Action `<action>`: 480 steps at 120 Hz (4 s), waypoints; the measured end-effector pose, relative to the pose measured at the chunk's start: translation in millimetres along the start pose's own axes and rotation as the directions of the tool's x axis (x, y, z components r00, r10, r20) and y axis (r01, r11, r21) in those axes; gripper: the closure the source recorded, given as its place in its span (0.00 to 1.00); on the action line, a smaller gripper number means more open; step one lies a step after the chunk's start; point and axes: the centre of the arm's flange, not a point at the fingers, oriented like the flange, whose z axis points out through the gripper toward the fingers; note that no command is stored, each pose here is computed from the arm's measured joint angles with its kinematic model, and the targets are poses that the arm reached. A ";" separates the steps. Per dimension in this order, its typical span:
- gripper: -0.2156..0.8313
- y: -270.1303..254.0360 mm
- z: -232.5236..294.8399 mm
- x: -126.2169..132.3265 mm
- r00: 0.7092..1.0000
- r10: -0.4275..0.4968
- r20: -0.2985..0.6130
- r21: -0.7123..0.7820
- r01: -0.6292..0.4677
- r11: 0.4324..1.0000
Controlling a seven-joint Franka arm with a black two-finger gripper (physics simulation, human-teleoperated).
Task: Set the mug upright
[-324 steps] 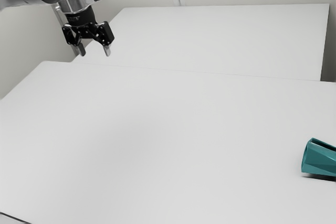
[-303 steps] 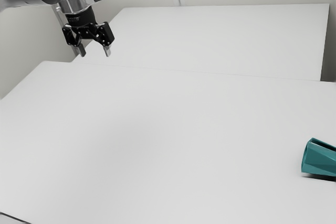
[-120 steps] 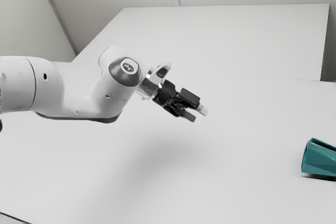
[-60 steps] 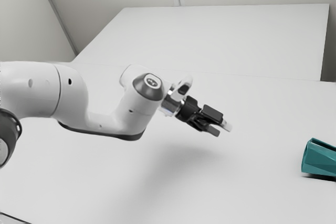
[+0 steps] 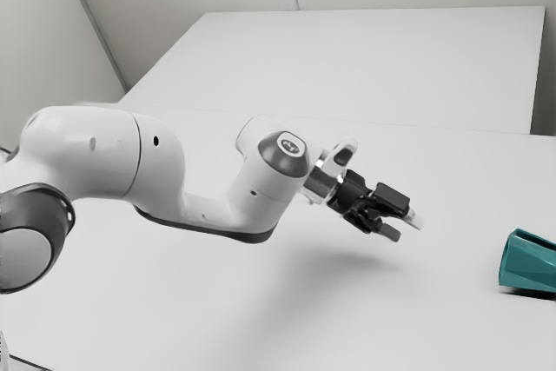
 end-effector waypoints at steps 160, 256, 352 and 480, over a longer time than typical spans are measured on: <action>0.24 37.8 134.9 30.3 0.998 0.059 0.038 -0.161 -0.053 0.985; 0.23 45.3 182.0 40.9 0.985 0.170 0.024 -0.200 -0.162 0.966; 0.85 45.6 185.7 43.2 0.980 0.200 0.013 -0.190 -0.193 0.963; 0.95 77.6 -42.1 71.0 0.885 0.434 0.169 0.216 -0.463 0.859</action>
